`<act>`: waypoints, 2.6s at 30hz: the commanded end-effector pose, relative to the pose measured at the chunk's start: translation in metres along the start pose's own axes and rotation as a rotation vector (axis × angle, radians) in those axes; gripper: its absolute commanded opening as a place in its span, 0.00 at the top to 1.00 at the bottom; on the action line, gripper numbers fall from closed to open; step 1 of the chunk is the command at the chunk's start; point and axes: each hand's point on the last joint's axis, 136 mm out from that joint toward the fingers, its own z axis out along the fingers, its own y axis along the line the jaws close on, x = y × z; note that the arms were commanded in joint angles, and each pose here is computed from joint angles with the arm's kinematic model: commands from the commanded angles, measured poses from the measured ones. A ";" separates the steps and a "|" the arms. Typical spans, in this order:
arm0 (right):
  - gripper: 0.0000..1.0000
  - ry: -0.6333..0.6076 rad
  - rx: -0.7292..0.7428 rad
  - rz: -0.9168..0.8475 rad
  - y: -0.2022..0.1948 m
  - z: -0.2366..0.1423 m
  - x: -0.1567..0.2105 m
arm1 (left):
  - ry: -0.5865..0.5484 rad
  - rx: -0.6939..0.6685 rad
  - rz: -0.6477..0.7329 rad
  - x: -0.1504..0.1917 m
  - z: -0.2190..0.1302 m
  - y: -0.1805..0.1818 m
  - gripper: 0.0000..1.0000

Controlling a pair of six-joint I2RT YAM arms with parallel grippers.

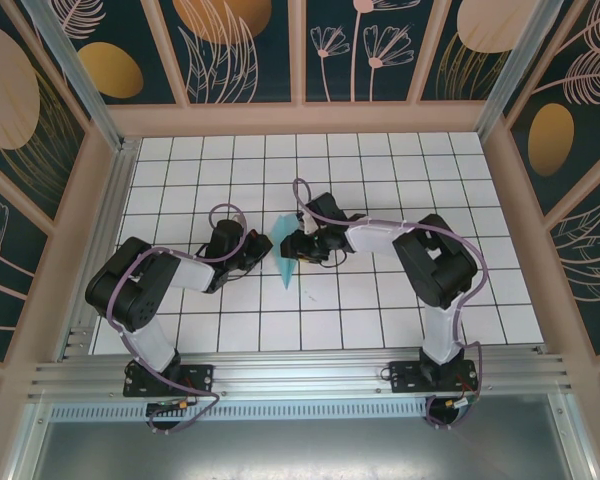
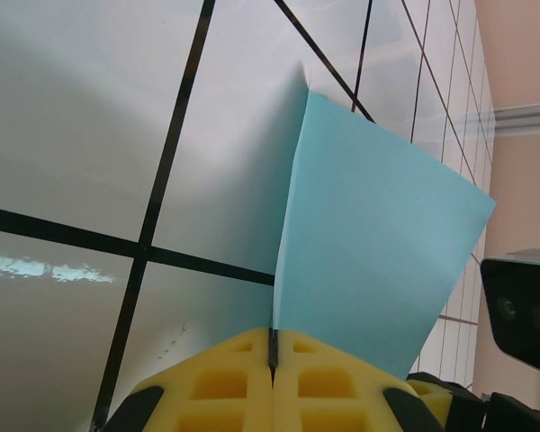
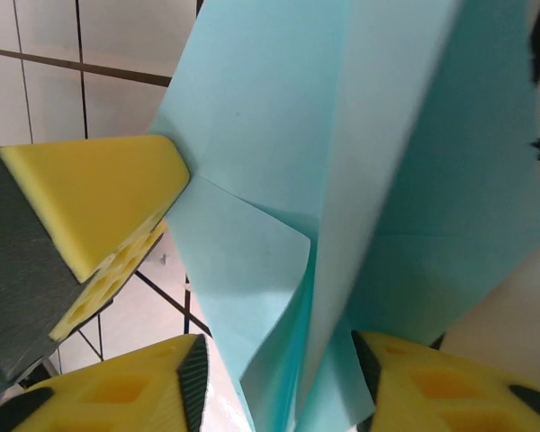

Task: Fold a paper plane with a square sheet of paper (pick it up from the middle)
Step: Move the paper plane to the center of the table.

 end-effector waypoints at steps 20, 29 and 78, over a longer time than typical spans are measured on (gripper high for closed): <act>0.78 0.021 0.244 0.047 -0.012 0.012 0.000 | -0.022 -0.042 0.033 -0.004 -0.004 0.011 0.93; 0.98 -0.075 0.494 0.026 -0.031 -0.028 -0.026 | -0.095 -0.094 0.107 -0.030 -0.027 -0.001 0.59; 0.45 -0.020 0.954 0.024 -0.174 -0.074 -0.074 | -0.151 -0.195 0.161 -0.055 -0.051 0.007 0.37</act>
